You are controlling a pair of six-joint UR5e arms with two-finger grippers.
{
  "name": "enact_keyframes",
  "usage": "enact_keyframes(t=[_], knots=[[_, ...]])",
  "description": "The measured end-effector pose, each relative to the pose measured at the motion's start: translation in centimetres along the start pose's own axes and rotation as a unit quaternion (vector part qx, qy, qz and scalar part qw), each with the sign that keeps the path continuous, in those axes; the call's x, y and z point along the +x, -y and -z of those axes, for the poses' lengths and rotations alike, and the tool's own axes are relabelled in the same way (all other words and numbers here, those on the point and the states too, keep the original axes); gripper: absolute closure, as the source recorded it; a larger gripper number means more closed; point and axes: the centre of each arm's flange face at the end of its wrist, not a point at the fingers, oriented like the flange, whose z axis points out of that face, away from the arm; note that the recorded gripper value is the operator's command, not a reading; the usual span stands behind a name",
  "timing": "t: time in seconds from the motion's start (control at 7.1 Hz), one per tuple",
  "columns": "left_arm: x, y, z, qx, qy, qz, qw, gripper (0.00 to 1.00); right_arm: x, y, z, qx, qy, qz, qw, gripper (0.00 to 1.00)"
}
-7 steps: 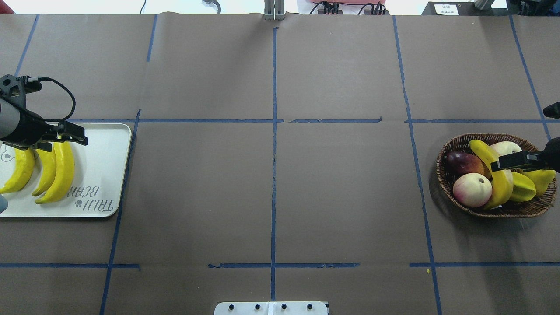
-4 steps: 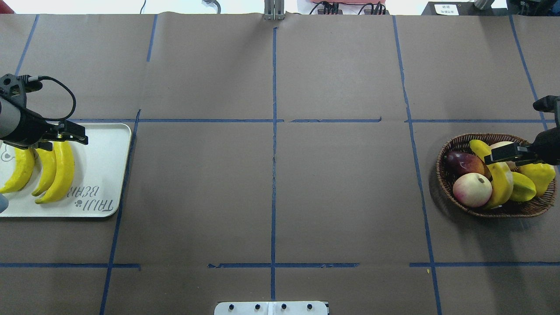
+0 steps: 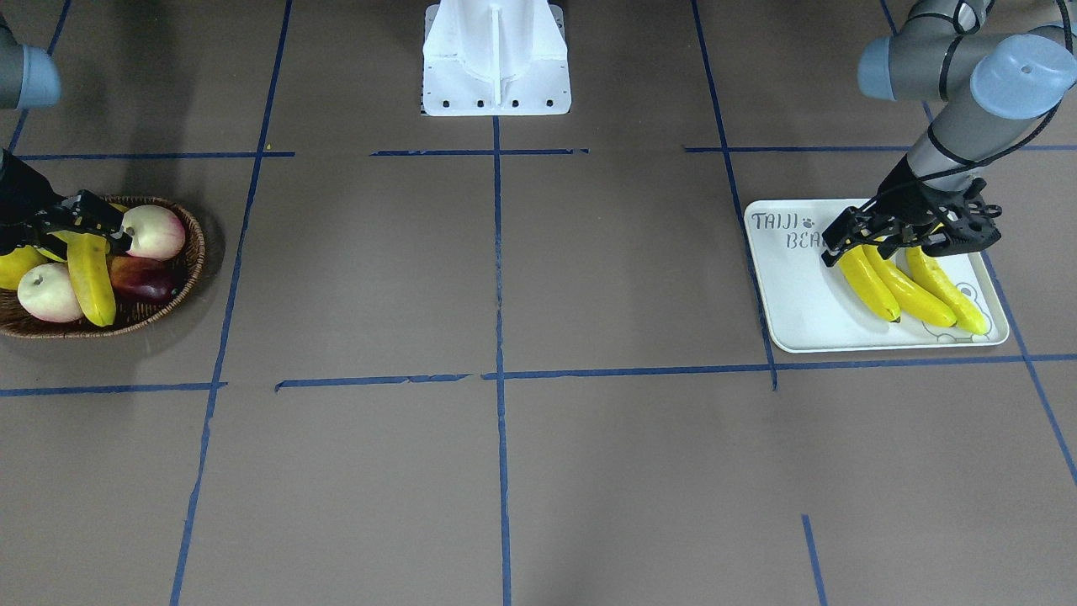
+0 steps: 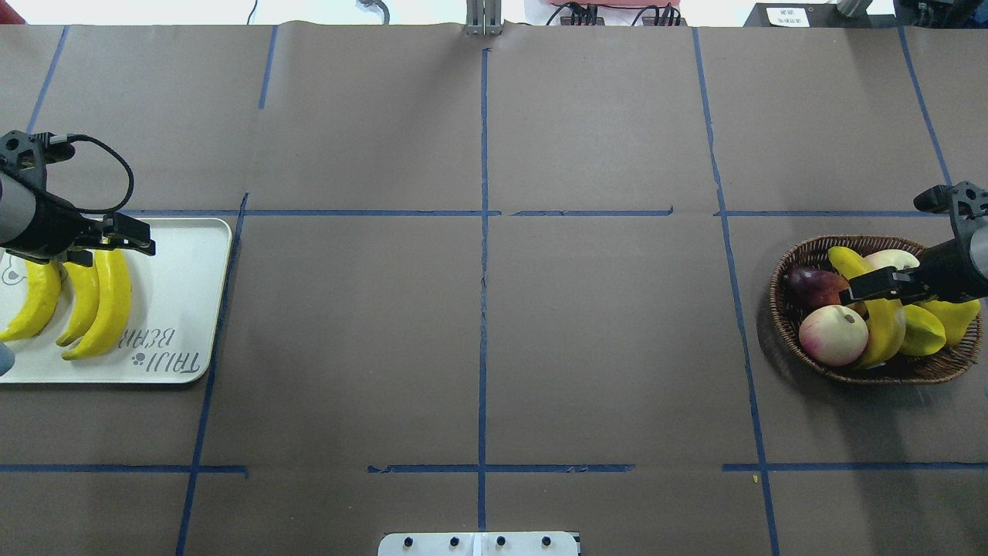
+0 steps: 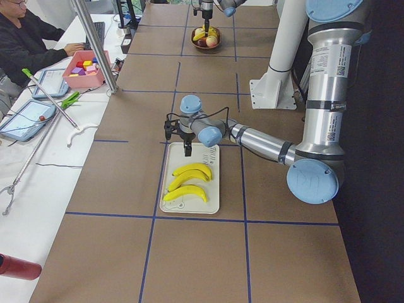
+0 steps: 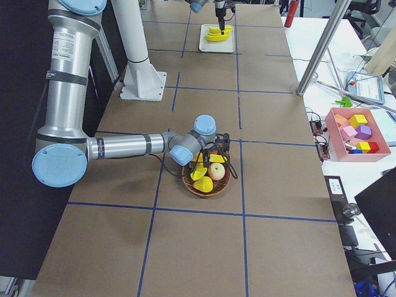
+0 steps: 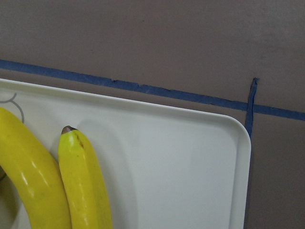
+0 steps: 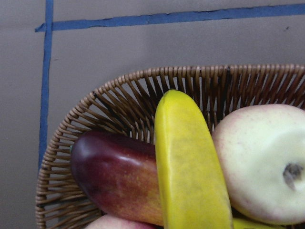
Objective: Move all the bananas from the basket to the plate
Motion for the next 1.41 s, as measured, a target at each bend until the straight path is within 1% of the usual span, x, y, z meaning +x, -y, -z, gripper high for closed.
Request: enact_keyframes(t=[0.28,0.56,0.7,0.99,1.41], knots=[[0.1,0.0,0.0,0.0,-0.001,0.0,1.0,0.01,0.5,-0.9,0.4,-0.006,0.001,-0.003,1.0,0.0],[0.2,0.0,0.2,0.002,-0.002,-0.002,1.0,0.01,1.0,-2.6,1.3,-0.014,0.004,-0.006,0.9999,0.01],[0.3,0.0,0.3,0.002,-0.003,-0.002,1.0,0.01,1.1,-3.0,1.4,-0.017,0.004,-0.007,0.9998,0.04],[0.3,0.0,0.3,0.002,-0.003,-0.002,1.0,0.01,1.4,-3.2,1.1,-0.022,0.001,-0.012,0.9997,0.41],[0.3,0.0,0.3,0.002,-0.003,-0.002,1.0,0.01,1.4,-3.0,0.8,-0.025,0.001,-0.014,0.9996,0.86]])
